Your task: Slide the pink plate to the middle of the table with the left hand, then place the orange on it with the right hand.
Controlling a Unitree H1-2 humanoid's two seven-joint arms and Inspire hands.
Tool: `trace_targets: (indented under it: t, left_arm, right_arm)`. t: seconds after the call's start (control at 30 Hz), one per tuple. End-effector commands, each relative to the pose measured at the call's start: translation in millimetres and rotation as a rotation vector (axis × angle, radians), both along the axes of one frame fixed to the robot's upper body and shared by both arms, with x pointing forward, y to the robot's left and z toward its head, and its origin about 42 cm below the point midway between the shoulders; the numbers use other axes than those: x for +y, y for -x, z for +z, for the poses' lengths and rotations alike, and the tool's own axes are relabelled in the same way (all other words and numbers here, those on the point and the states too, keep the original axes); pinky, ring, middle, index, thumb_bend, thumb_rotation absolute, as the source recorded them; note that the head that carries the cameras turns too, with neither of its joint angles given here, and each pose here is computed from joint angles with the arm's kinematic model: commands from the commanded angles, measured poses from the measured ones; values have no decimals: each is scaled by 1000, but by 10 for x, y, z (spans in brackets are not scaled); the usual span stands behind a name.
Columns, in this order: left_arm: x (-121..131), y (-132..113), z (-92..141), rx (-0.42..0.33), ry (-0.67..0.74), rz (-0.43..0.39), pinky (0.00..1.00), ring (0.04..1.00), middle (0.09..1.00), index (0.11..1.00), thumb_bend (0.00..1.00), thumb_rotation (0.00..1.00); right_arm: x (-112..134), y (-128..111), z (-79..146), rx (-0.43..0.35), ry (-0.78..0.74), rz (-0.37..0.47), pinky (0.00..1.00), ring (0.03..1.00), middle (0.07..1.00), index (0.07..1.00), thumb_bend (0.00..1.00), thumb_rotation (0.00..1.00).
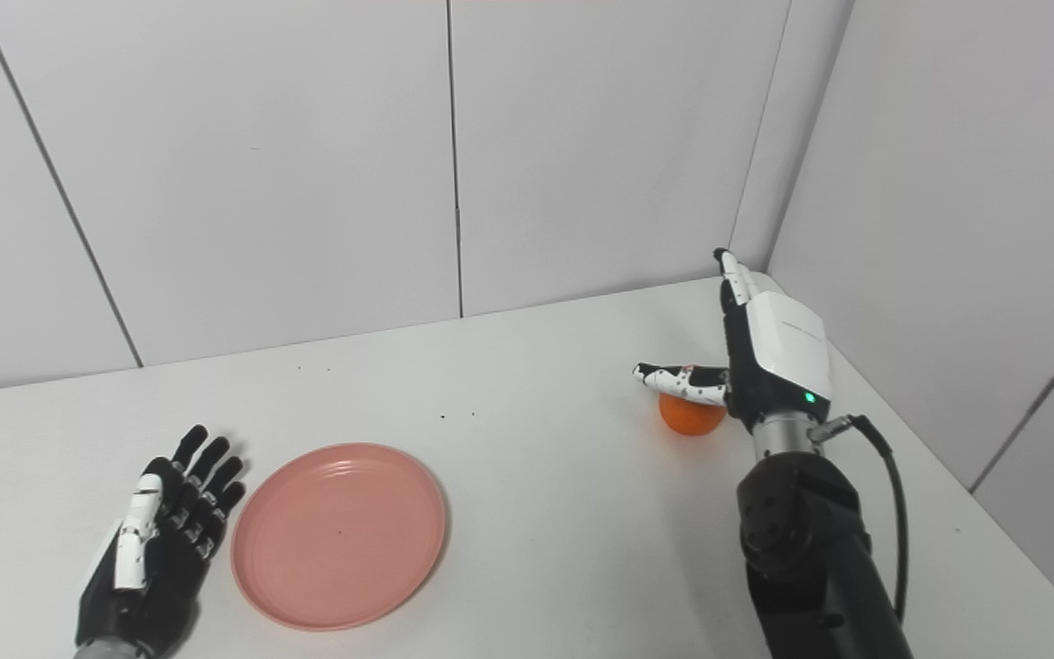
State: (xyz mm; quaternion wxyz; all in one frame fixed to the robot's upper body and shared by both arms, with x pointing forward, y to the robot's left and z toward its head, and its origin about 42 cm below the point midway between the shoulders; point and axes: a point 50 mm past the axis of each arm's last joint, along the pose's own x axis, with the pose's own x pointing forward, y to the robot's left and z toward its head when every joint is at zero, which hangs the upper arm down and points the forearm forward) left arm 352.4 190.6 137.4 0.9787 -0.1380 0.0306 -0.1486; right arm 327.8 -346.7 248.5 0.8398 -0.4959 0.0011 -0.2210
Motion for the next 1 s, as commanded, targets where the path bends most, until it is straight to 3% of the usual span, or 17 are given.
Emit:
trace_targets:
  t: [0.0, 0.7, 0.97]
  left_arm:
    - [59, 22, -85, 64, -9, 4, 1000, 981, 987, 988, 299, 1000]
    - [113, 4, -67, 62, -11, -1, 999, 972, 981, 981, 301, 1000]
    - [114, 16, -20, 56, -12, 0, 995, 969, 980, 977, 301, 1000]
  right_arm:
    - [-84, -47, 164, -55, 29, -18, 719, 866, 939, 952, 998, 421]
    - [-301, -163, -67, 60, -28, -56, 772, 891, 945, 948, 988, 407]
    - [-334, -207, -118, 98, -49, -62, 740, 865, 931, 946, 993, 408]
